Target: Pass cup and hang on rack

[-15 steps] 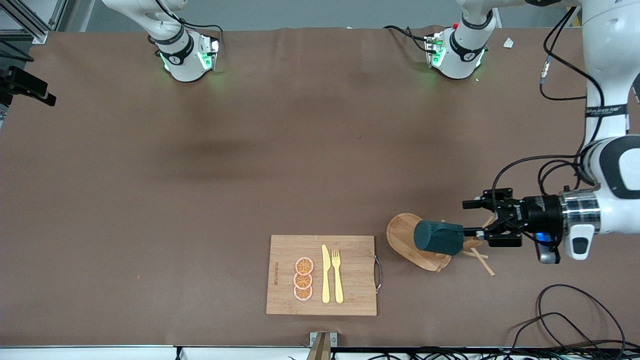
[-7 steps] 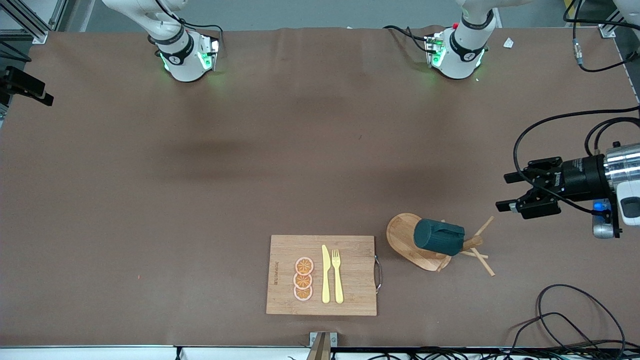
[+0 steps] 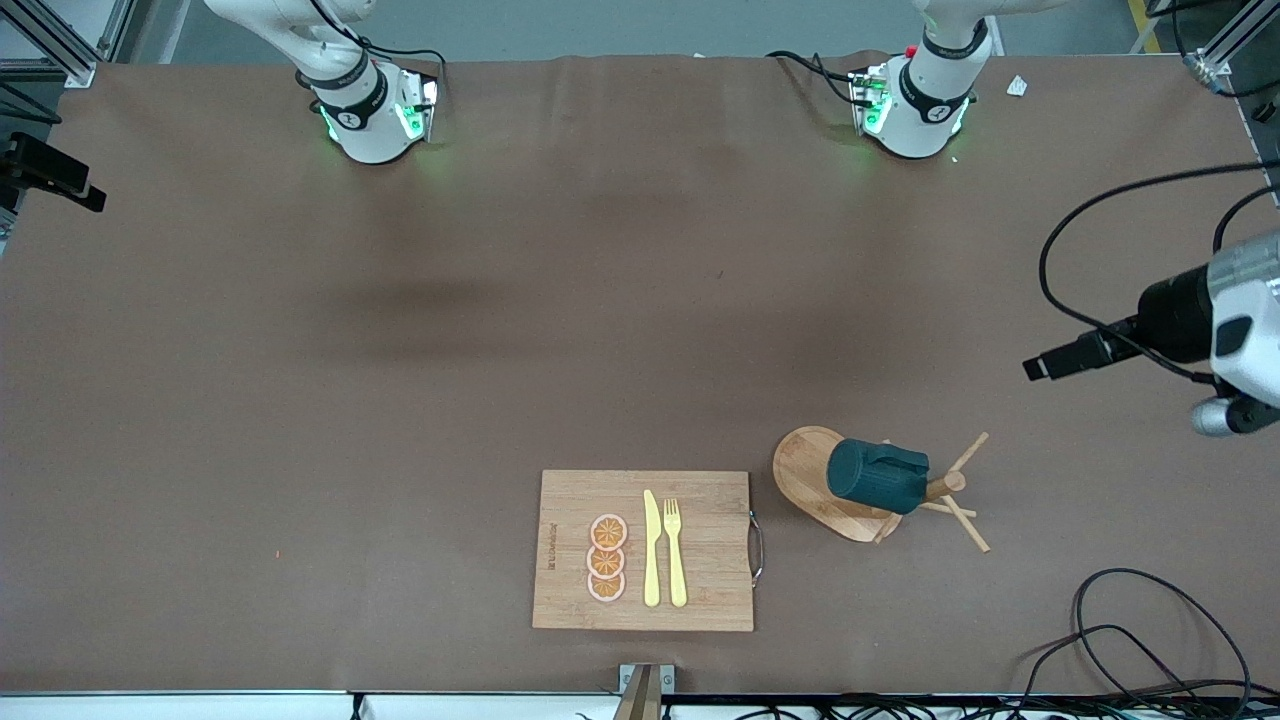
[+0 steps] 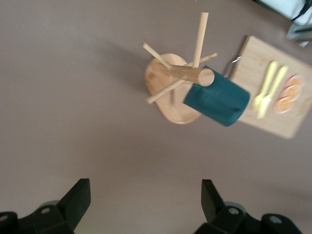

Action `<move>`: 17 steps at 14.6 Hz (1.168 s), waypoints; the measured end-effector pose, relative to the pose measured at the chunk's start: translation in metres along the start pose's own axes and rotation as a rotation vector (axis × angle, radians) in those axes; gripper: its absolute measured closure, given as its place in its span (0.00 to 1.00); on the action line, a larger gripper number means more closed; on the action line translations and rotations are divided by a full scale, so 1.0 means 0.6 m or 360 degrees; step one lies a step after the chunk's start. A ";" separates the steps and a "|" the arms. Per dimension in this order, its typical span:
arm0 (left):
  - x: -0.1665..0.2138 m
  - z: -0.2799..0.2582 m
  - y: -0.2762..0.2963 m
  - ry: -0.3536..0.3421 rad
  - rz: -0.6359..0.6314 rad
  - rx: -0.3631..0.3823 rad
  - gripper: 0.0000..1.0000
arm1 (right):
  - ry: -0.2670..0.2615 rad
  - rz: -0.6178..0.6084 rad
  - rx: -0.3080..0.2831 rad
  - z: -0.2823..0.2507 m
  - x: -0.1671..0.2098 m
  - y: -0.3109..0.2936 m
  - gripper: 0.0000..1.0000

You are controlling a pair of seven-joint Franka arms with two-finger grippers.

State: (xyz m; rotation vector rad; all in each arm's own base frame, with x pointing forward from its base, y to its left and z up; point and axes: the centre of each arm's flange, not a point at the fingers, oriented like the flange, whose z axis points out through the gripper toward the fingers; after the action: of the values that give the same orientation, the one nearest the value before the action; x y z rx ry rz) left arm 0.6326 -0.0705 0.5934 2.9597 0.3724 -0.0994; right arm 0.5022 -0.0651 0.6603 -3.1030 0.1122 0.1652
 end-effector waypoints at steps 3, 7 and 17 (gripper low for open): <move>-0.034 -0.037 0.012 0.0064 0.0229 0.0142 0.00 | -0.0004 0.0000 0.0000 0.002 0.000 0.000 0.00; -0.054 -0.074 -0.017 0.0071 0.0484 0.0273 0.00 | 0.0003 -0.0001 0.0000 0.001 0.001 0.000 0.00; -0.103 -0.130 -0.026 0.0085 0.0498 0.0283 0.00 | 0.0009 -0.0001 0.0000 0.001 0.002 0.000 0.00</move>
State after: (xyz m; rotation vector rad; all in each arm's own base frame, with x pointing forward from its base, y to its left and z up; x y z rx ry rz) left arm 0.5726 -0.0579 0.6730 3.1566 -0.1016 -0.0163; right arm 0.5032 -0.0652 0.6598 -3.1039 0.1114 0.1568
